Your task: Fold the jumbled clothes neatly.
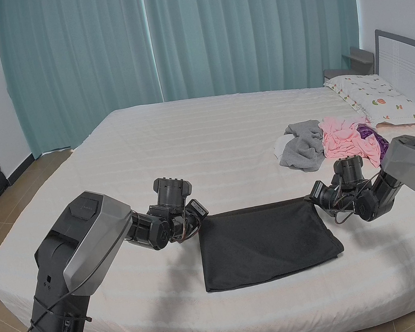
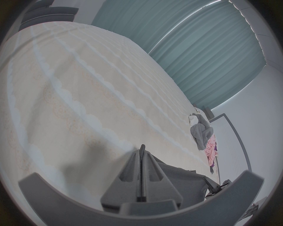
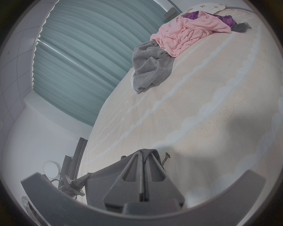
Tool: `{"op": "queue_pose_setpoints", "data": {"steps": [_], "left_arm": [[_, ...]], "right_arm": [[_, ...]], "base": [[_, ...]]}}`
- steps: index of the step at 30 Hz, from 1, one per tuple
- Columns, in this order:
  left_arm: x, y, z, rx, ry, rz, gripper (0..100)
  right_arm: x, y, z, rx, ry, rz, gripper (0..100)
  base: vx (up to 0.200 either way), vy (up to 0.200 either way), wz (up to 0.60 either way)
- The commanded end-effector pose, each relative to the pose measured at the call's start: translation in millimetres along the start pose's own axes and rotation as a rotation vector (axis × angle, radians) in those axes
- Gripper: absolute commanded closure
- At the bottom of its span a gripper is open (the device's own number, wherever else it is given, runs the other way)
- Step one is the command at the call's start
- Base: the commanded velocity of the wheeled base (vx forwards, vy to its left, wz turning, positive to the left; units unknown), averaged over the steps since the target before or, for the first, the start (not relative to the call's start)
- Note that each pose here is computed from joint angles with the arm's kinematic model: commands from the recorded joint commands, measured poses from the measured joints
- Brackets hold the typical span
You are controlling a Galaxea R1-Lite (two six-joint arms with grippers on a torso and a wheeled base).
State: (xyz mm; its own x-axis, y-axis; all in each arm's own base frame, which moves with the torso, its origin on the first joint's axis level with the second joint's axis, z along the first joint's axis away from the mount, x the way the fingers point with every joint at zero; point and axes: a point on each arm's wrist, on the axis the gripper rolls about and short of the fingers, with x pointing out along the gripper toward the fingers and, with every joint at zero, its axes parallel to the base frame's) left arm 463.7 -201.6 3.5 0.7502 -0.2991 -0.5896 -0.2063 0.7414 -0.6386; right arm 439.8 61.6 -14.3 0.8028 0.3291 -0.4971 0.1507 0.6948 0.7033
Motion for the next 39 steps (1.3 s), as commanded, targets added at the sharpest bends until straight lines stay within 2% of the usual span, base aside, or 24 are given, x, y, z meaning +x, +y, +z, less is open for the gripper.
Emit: {"op": "queue_pose_setpoints", "data": {"steps": [1, 3, 4, 5, 11, 13, 17, 22, 28, 33, 39], "left_arm": [[1.6, -2.4, 0.8, 0.000, -0.004, -0.011, 100], [3.0, -4.1, 1.1, 0.002, -0.009, -0.015, 100], [2.9, -4.5, 1.4, 0.002, -0.008, -0.017, 100], [2.9, -5.3, 2.0, 0.002, -0.011, -0.021, 0], [1.1, -8.1, 6.4, -0.002, -0.030, -0.024, 0], [-5.8, -9.4, 10.5, -0.009, -0.032, -0.021, 0], [-24.8, -3.2, 10.8, -0.016, -0.007, 0.005, 0], [-49.7, 1.6, -0.8, 0.000, 0.045, 0.037, 0], [-97.5, 4.3, -23.9, 0.023, 0.158, -0.071, 0], [-102.3, 9.2, -36.1, 0.035, 0.164, -0.081, 0], [-101.6, 9.5, -37.9, 0.037, 0.168, -0.080, 0]], "right_arm": [[0.6, -0.3, -1.2, -0.001, -0.006, -0.009, 100], [0.8, 0.1, -2.0, -0.002, -0.021, -0.023, 100], [0.4, 0.4, -2.7, -0.001, -0.021, -0.025, 0], [-1.4, 0.5, -3.2, 0.001, -0.019, -0.027, 0], [-13.5, 4.6, 0.7, 0.044, -0.028, -0.028, 0], [-31.3, 14.3, 4.3, 0.096, -0.041, -0.013, 0], [-51.1, 11.7, -7.0, 0.095, -0.034, -0.018, 0], [-71.2, 4.4, -19.5, 0.093, -0.045, 0.008, 0], [-96.6, -0.5, -34.9, 0.093, -0.027, -0.013, 0], [-113.6, 1.7, -38.2, 0.105, -0.017, -0.014, 0], [-115.7, 0.9, -48.5, 0.101, 0.012, -0.027, 0]], "base": [[0.000, 0.000, 0.00], [0.000, 0.000, 0.00], [0.000, 0.000, 0.00], [0.000, 0.000, 0.00], [0.000, 0.000, 0.00], [0.000, 0.000, 0.00], [0.000, 0.000, 0.00], [0.000, 0.000, 0.00], [0.000, 0.000, 0.00], [0.000, 0.000, 0.00], [0.000, 0.000, 0.00]]}}
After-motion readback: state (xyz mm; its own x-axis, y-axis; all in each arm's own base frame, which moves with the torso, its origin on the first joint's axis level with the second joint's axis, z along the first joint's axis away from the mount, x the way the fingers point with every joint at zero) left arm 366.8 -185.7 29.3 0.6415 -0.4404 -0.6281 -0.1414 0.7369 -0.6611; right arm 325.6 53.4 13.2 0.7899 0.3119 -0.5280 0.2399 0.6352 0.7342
